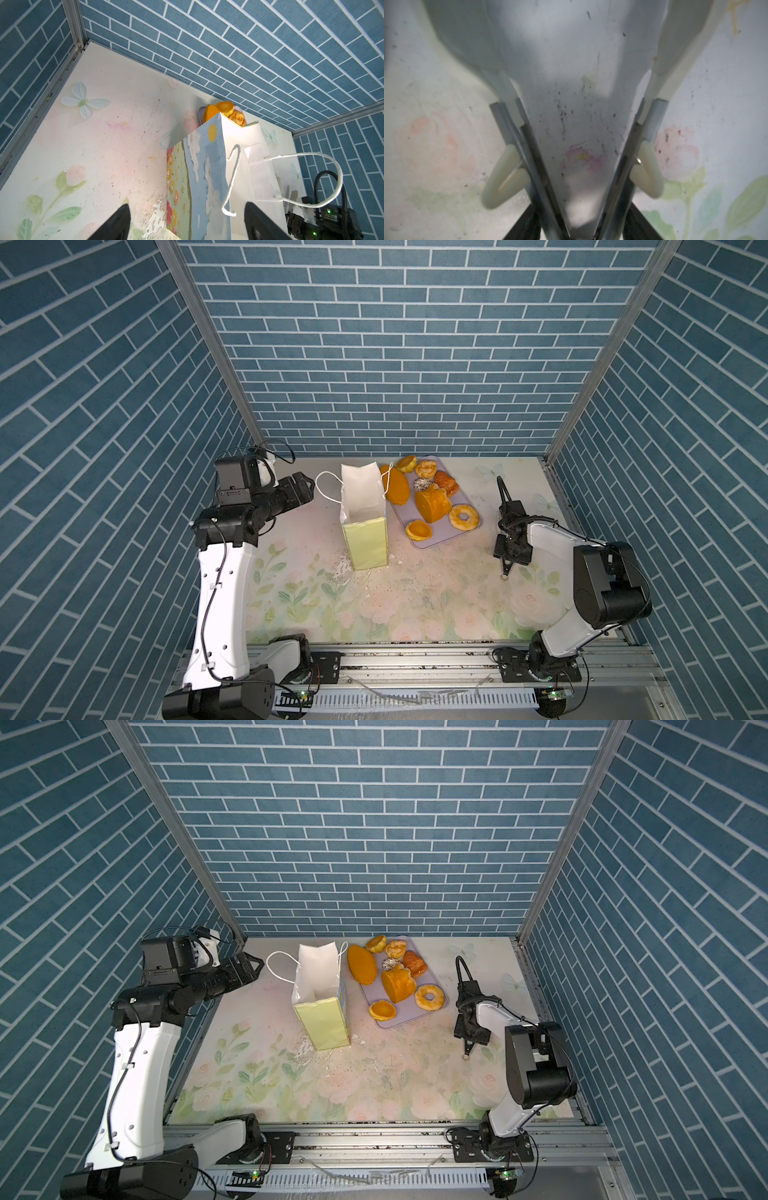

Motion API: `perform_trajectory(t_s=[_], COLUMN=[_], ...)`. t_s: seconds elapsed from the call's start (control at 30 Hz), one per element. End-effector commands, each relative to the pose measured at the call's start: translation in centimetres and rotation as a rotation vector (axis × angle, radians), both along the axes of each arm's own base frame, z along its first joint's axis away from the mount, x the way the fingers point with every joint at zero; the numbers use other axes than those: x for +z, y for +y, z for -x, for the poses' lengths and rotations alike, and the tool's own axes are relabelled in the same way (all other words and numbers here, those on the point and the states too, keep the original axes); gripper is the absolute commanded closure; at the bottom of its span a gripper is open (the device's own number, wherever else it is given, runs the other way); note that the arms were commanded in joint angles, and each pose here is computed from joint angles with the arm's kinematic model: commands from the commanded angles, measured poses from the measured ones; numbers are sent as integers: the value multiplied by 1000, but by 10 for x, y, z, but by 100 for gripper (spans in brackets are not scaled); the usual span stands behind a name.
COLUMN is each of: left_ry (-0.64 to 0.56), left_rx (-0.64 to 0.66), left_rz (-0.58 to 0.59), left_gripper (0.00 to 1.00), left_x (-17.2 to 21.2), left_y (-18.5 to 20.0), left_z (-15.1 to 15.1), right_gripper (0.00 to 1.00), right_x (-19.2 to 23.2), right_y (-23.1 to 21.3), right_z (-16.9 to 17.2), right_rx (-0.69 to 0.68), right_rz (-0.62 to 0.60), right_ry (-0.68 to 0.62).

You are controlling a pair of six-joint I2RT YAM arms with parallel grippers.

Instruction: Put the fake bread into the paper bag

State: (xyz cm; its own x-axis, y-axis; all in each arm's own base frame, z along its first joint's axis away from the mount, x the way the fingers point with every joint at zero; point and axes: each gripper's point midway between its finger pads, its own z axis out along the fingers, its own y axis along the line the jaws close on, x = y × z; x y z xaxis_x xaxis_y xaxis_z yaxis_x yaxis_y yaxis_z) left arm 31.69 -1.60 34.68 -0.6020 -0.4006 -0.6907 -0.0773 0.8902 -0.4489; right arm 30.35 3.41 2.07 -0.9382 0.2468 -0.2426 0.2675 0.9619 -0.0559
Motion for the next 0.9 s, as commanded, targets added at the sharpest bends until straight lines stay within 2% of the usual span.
perform_trajectory(t_s=[0.0,0.53,0.87], left_ry=[-1,-2,-3], left_rx=[3,4,3], left_rz=[-12,-11,-13], left_gripper=[13,13,13], left_x=[0,-1,-1], left_y=[1,1,1], left_z=[4,5,4], right_gripper=[39,29,33], right_x=[-2,3,-7], right_y=[0,1,7], right_z=[15,25,25], right_rx=[-9,-13,-34], right_rz=[-6,0,-35], right_ry=[38,36,54])
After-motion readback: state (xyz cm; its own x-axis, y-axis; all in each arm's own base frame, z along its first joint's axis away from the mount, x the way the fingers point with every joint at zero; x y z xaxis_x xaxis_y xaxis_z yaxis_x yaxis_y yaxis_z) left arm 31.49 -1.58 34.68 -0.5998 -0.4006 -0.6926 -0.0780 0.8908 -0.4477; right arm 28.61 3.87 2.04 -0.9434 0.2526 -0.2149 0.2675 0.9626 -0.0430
